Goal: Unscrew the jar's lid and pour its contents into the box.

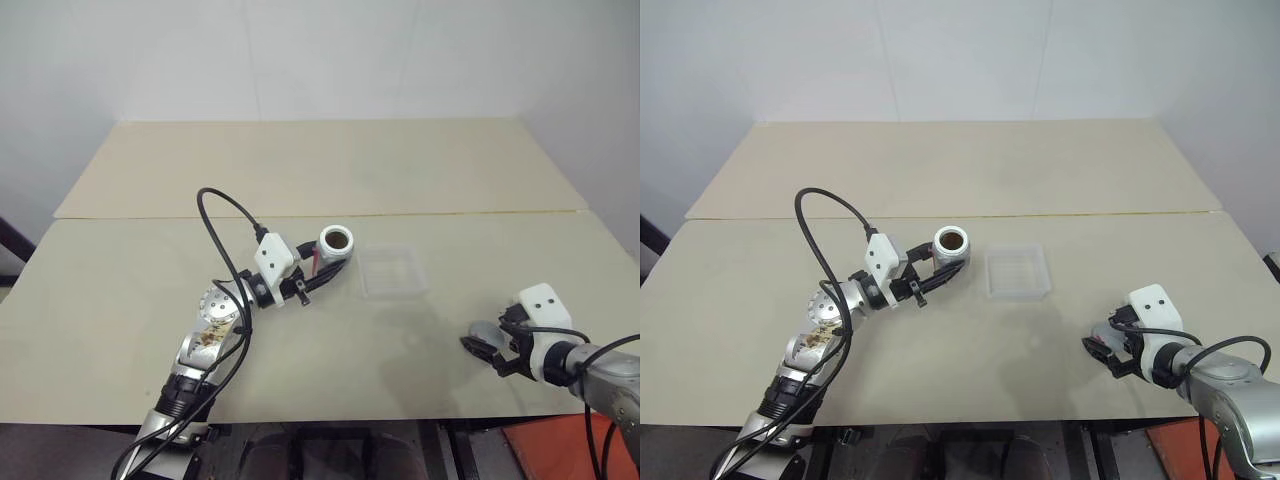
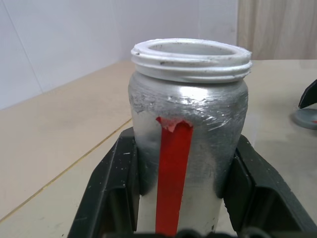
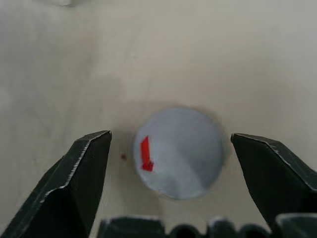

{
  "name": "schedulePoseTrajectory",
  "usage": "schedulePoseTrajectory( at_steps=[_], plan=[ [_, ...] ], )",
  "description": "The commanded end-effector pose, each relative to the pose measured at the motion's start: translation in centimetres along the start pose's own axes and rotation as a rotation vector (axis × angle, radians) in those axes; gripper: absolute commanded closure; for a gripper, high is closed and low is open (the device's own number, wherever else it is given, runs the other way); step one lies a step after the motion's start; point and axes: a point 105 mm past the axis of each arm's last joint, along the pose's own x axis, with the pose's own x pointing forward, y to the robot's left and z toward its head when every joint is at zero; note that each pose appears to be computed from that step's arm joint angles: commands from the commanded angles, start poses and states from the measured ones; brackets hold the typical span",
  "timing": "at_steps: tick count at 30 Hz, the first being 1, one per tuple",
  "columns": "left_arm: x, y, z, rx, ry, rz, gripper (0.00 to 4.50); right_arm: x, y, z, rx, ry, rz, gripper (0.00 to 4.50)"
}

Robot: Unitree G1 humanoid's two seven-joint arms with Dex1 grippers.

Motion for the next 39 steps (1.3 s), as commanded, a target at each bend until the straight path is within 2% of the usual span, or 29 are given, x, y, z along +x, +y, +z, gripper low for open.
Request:
schedulePoseTrajectory(
  at_steps=[1,5,9,12,15,18,20,22,25,31,39],
  plan=[
    [0.6,0.4,0.9,0.040,-0.024,0.013,2.64,-1.5,-0.5,4.0,-0.056,-0.166,-0.029,0.02],
    [2.0,0.6,0.4,0.070,0.006,0.006,2.64,-3.3,1.2,6.2,-0.122,-0.273,0.094,0.02],
    [4.0,1.4,0.5,0.116,0.021,0.004,2.64,-4.5,1.9,6.9,-0.222,-0.307,0.114,0.02],
    [6.2,2.2,1.1,0.262,0.030,0.016,2.64,-4.8,2.0,7.3,-0.237,-0.329,0.108,0.02],
    [9.1,3.0,1.8,0.559,0.046,0.039,2.64,-5.2,3.1,7.6,-0.263,-0.360,0.158,0.02],
    [11.7,1.9,2.9,0.899,-0.004,-0.013,2.64,-6.0,4.5,7.2,-0.320,-0.370,0.215,0.02],
    [13.0,0.9,3.1,1.218,-0.039,-0.064,2.64,-6.4,4.8,7.3,-0.312,-0.394,0.217,0.02],
    [13.9,0.4,3.3,1.415,-0.100,-0.081,2.64,-6.6,4.8,7.4,-0.299,-0.411,0.204,0.02],
    [14.6,-0.3,3.4,1.608,-0.175,-0.111,2.64,-6.8,4.7,7.2,-0.290,-0.412,0.188,0.02],
    [14.7,-0.5,2.8,1.813,-0.236,-0.195,2.64,-7.1,4.7,6.7,-0.275,-0.414,0.148,0.02],
    [14.3,-1.0,2.4,1.919,-0.311,-0.263,2.64,-7.2,4.9,6.2,-0.262,-0.414,0.132,0.02]
  ],
)
